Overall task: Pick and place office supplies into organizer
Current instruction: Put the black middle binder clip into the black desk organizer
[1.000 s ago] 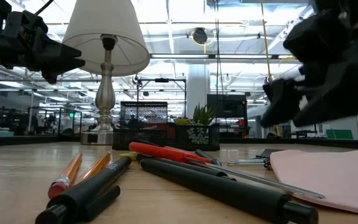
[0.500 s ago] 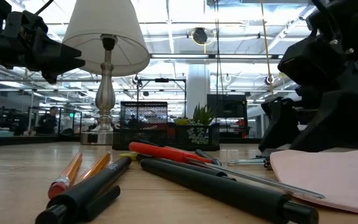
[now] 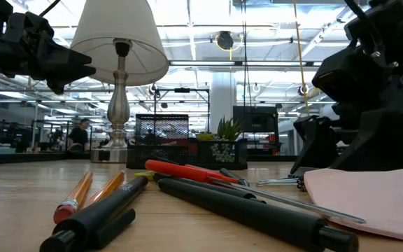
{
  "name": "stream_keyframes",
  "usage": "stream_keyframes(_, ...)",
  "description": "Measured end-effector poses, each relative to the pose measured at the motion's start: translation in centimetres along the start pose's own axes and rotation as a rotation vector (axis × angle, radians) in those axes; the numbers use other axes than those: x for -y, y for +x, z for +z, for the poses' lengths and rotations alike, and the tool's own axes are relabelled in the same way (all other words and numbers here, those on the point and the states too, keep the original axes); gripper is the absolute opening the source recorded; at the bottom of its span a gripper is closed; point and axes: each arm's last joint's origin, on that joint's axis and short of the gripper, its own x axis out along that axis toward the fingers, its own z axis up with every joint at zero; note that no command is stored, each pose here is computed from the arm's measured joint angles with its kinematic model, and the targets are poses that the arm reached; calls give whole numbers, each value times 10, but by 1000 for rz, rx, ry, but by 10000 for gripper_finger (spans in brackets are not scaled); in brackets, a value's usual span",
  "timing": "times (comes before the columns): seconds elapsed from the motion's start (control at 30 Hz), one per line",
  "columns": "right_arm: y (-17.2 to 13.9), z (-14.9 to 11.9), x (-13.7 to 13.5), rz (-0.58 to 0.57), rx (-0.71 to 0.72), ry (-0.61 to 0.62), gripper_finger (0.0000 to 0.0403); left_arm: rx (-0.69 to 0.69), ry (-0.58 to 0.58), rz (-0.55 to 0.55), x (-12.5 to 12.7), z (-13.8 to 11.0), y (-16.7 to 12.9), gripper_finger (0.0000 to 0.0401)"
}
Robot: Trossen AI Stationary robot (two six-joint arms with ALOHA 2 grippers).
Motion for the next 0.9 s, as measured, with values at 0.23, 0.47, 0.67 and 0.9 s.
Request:
stream_keyframes(0.23,0,0,3,-3,0,8,192,0,0,0,0,0,0,186)
stream_keyframes(0.47,1,1,8,2,1,47,152,0,0,0,0,0,0,186)
stream_keyframes(0.67,1,2,8,2,12,48,147,0,0,0,0,0,0,186)
stream_keyframes(0.9,1,3,8,-2,25,50,151,0,0,0,0,0,0,186)
